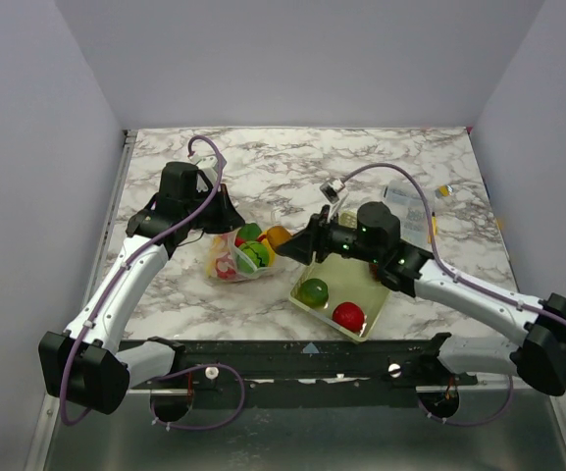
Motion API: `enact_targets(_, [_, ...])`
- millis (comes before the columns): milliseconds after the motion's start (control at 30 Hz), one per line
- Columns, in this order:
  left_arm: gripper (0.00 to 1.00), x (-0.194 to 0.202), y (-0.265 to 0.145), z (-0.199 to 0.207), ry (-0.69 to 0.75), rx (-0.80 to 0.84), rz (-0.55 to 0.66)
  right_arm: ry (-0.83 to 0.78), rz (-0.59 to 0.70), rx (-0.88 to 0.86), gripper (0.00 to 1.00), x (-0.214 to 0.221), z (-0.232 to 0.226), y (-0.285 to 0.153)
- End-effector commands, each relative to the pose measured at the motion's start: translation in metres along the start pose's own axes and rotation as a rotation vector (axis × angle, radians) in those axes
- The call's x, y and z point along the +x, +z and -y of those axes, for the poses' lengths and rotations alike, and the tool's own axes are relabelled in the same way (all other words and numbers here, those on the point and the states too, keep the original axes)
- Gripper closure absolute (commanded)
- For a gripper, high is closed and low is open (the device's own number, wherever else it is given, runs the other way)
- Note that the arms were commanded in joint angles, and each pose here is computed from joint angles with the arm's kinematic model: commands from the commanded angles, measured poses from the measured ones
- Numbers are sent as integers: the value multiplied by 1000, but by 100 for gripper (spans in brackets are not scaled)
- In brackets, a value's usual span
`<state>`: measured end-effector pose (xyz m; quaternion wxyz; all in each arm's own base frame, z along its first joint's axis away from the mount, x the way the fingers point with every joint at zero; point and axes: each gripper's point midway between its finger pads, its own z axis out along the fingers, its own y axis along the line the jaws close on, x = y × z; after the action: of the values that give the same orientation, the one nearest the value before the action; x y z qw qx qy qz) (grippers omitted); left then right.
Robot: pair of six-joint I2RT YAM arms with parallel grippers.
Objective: Place the food in the zip-top bag and seal the zipper
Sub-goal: Place the fake fruit in the zipper food storage bag.
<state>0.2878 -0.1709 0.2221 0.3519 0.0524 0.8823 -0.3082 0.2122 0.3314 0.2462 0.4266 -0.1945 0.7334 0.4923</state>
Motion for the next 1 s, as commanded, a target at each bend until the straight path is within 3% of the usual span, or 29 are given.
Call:
enact_targets(0, [100,-5,-5,5,11,24,28,-45,-124,-132,83,3,-20,24])
enact_targets(133, [100,-5,-5,5,10,26,27,-12,-149,-102,82,3,-11,47])
enact_targets(267, [100,-4,-4,6,10,28,23,15,-201,-121,74,6,-10,66])
enact_targets(367, [100,-5,-5,6,11,30,25,35,-224,-74,64,9,0,77])
enact_targets(533, [100,-5,-5,6,13,30,26,17,-207,68,38,1,24,83])
enact_targets(733, [100,-5,-4,6,11,30,23,11,-220,93,16,-3,24,81])
enact_targets(967, [100,-5,-5,5,16,22,27,-20,-179,224,16,-10,38,53])
